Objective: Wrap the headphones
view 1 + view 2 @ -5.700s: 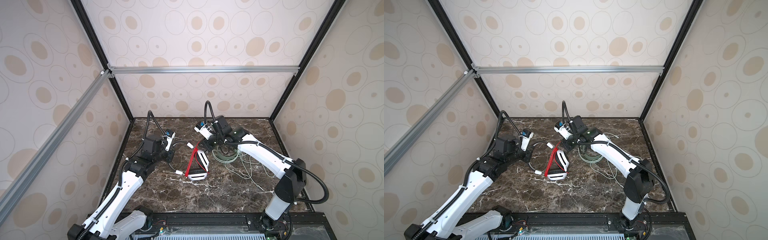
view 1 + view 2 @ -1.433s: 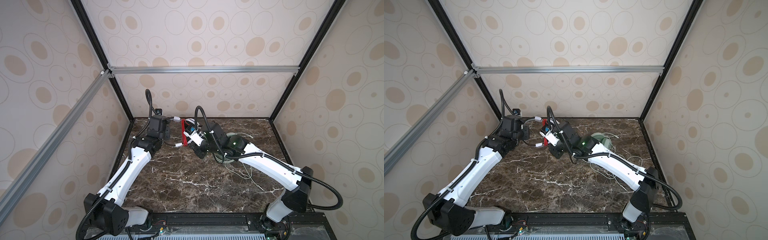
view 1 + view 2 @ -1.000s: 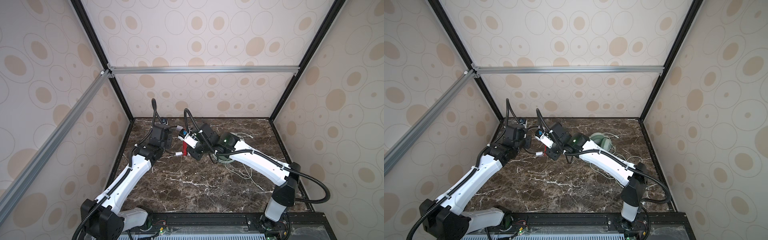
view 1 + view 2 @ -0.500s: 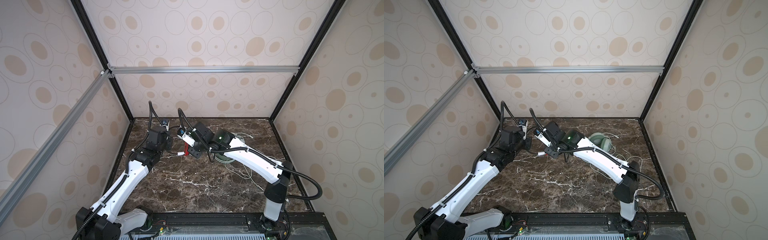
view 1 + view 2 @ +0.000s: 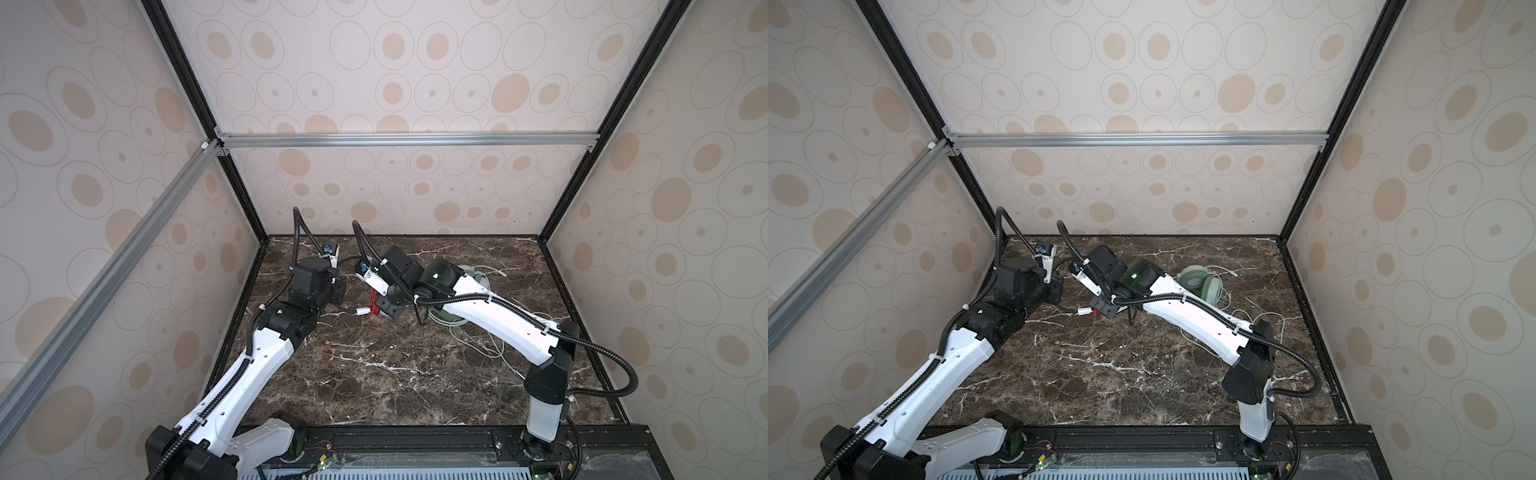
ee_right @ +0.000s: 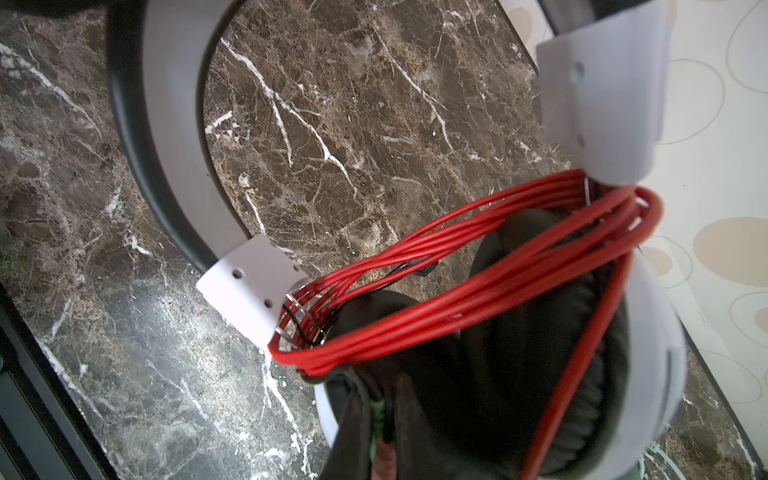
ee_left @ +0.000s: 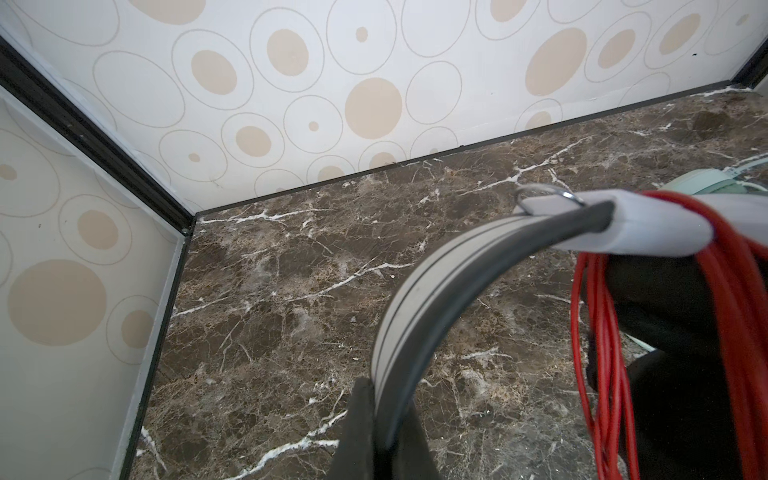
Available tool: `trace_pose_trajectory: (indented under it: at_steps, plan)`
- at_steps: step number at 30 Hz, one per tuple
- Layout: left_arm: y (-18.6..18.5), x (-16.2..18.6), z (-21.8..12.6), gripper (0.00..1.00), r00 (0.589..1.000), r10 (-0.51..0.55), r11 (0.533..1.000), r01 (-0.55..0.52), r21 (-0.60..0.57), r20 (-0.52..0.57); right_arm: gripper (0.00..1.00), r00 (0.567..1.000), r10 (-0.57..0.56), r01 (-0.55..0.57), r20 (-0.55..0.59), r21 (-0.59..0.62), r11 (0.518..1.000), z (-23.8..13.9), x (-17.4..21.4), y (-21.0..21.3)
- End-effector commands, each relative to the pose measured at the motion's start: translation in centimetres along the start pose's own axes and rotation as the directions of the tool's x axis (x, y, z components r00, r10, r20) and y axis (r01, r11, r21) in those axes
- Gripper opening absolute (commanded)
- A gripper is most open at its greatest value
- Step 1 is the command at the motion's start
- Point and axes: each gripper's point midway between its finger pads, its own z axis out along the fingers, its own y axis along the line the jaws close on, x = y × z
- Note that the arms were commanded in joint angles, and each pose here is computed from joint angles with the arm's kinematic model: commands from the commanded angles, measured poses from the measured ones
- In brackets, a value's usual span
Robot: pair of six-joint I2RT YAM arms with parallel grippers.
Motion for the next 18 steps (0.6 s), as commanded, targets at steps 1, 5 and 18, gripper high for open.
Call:
trace_pose_trajectory:
  at_steps: [1, 5, 18]
  plan:
    - [-2.4, 1.0, -1.4, 0.00, 0.999, 0.038, 0.989, -0.034, 0.143, -0.024, 0.12, 0.993, 0.033, -0.049, 0.110, 0.145, 0.988, -1.5, -2.4, -4.2]
    - [-2.7, 1.1, -1.5, 0.00, 0.999, 0.027, 0.987, -0.024, 0.159, -0.017, 0.17, 0.993, 0.034, -0.049, 0.110, 0.135, 0.990, -1.3, -2.4, -4.0]
    - [-3.4, 0.8, -1.5, 0.00, 1.000, 0.006, 0.980, -0.005, 0.197, -0.003, 0.20, 0.999, 0.020, -0.027, 0.049, 0.154, 0.988, -0.1, -0.8, -4.0]
